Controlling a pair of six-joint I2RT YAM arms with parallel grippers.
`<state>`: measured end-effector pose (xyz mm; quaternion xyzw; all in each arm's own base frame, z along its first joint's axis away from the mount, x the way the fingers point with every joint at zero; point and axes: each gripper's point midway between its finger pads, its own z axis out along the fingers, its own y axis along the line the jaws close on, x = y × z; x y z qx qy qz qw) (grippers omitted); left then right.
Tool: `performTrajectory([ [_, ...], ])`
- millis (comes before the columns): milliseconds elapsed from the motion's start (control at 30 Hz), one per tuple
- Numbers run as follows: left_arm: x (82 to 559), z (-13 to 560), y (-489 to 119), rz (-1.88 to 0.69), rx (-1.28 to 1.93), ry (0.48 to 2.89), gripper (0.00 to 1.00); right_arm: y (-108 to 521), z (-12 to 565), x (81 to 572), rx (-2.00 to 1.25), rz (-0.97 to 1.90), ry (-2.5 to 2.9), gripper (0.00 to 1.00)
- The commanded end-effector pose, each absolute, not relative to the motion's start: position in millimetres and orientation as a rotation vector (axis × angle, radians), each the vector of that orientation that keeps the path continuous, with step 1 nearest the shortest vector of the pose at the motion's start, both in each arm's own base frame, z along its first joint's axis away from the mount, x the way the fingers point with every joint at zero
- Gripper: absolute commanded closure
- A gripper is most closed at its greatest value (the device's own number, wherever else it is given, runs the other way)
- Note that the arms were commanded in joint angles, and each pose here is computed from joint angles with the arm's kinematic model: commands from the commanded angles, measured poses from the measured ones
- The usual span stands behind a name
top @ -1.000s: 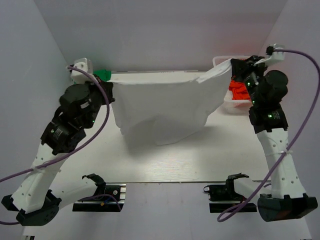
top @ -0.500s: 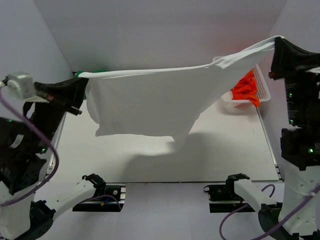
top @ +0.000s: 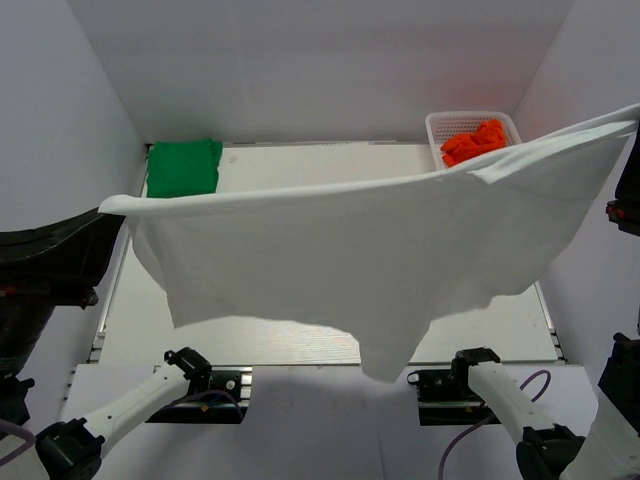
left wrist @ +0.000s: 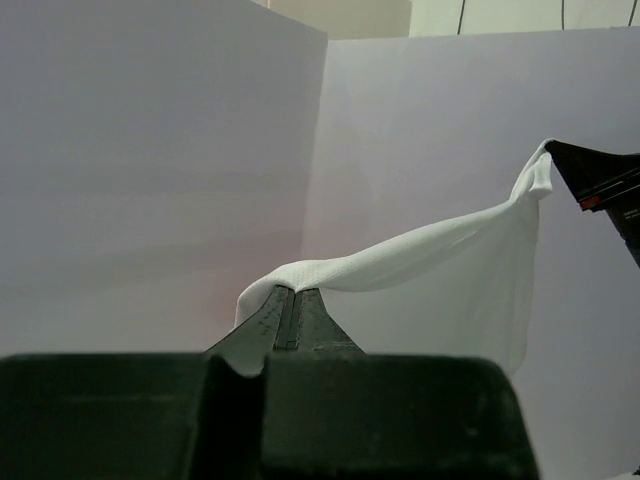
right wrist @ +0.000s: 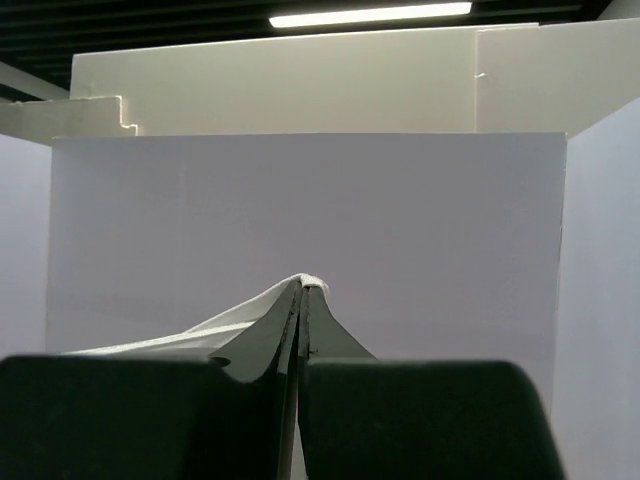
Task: Fold and stack the t-shirts
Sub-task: Flatten out the tshirt
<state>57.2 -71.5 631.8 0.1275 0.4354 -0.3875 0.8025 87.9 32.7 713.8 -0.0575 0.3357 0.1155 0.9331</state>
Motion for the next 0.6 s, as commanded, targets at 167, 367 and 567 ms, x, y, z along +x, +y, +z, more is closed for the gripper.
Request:
performTrajectory([
  [167,108,596,-82,-0.791,0.147,1.111,1.0,39,690,122,-0.1,0.279,0.771,1.0],
  [367,191,502,-89,-0.637,-0.11,1.397,1.0,55,604,217,-0.054,0.355,1.009,1.0],
  [567,267,347,-80,-0.222,-0.383,1.763,1.0,68,479,307,0.033,0.409,1.303,1.0],
])
